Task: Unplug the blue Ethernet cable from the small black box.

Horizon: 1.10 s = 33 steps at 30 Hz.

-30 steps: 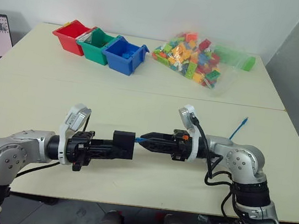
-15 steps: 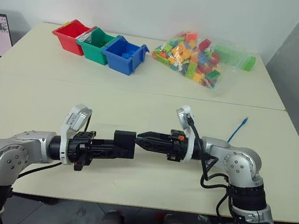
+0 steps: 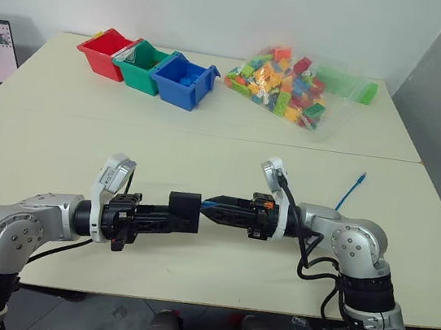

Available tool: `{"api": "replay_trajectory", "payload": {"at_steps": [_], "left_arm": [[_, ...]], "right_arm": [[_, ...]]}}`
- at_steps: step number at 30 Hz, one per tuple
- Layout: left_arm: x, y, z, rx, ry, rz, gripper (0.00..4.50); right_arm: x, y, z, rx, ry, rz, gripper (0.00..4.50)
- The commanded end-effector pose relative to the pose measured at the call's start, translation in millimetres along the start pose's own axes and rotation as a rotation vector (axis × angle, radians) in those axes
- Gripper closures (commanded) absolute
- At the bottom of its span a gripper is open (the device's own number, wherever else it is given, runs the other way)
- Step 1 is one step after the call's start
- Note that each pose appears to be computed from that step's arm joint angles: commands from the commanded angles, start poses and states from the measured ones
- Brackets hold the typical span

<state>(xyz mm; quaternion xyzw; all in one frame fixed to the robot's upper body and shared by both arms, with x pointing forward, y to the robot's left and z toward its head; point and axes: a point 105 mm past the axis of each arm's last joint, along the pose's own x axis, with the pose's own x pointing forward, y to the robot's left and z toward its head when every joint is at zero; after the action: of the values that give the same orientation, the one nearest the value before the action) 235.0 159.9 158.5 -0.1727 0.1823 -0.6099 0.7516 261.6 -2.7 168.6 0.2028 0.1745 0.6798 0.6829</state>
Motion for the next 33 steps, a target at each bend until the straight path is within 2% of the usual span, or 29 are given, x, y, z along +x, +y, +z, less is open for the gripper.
{"api": "replay_trajectory", "payload": {"at_steps": [1, 4, 14, 22, 26, 31, 33], "left_arm": [[0, -2, 6, 0.024, -0.015, -0.012, 3.72], [0, -2, 6, 0.026, -0.011, -0.014, 3.72], [1, -5, 2, 0.030, 0.005, -0.031, 3.72], [-27, 8, 12, 0.043, -0.051, 0.093, 3.72], [-31, 8, 12, 0.049, -0.054, 0.126, 3.72], [-31, 12, 11, 0.042, -0.065, 0.168, 3.72], [-30, 14, 10, 0.041, -0.060, 0.185, 3.72]], "right_arm": [[1, 11, 7, -0.039, -0.018, 0.047, 3.78], [1, 12, 7, -0.038, -0.017, 0.051, 4.42], [0, 12, 6, -0.011, -0.005, 0.056, 4.42], [-35, -16, -1, 0.054, -0.004, -0.097, 4.42], [-57, -46, 8, -0.012, -0.060, -0.261, 4.45], [-77, -105, 30, -0.247, -0.164, -0.651, 4.45], [-86, -125, 30, -0.326, -0.150, -0.787, 4.45]]}}
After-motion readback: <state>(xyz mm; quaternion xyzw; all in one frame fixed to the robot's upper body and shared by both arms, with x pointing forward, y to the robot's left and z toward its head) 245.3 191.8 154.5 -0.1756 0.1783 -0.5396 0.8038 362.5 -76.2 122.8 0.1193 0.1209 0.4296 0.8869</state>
